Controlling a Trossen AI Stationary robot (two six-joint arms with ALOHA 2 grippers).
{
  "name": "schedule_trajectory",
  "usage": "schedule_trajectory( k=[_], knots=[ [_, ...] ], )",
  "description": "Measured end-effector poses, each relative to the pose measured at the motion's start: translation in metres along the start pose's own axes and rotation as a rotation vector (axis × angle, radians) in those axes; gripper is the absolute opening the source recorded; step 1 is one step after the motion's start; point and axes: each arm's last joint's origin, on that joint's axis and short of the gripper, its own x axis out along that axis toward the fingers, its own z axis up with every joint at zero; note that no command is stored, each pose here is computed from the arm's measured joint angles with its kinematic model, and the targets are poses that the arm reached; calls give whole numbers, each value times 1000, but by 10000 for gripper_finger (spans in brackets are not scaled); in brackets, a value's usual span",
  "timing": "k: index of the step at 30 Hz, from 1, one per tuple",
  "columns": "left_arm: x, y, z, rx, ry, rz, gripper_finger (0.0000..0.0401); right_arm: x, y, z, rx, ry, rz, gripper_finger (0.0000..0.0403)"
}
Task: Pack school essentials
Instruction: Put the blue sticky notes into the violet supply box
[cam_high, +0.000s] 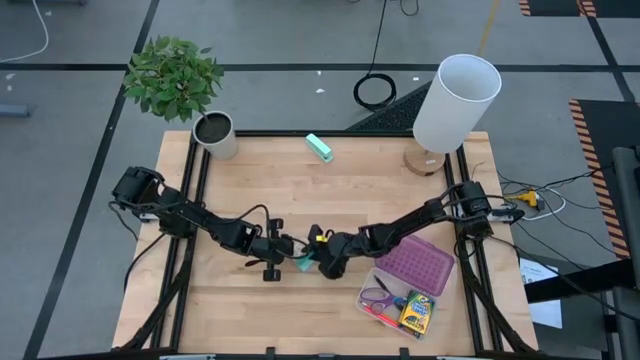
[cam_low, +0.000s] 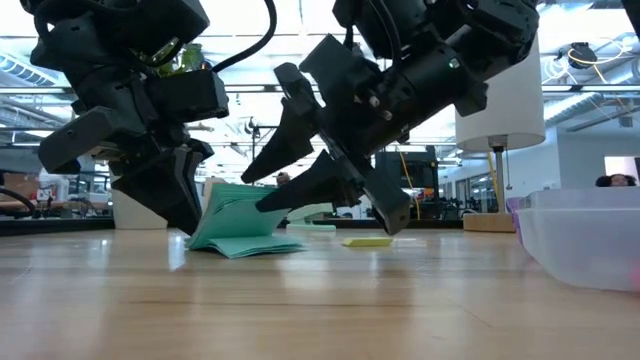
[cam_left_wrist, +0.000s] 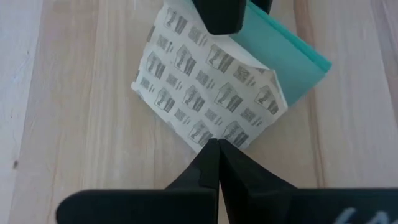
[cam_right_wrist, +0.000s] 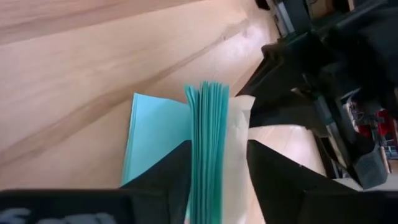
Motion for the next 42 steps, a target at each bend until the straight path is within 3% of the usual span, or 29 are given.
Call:
schedule_trajectory(
  k=[8, 19, 23, 27, 42],
  knots=[
    [0, 0, 1, 11, -9, 6, 3, 0, 1, -3, 1, -3, 31, 123],
    [0, 0, 3, 37, -27, 20, 3, 1, -2, -5, 67, 0, 23, 195],
    [0, 0, 6, 51, -65, 14, 11, 1, -2, -9, 89, -5, 52, 201],
    [-1, -1, 9, 70, -92, 10, 11, 2, -2, -11, 92, -15, 64, 175],
    [-1, -1, 11, 71, -116, 7, 3, 1, -2, -11, 91, -12, 72, 22]
  ],
)
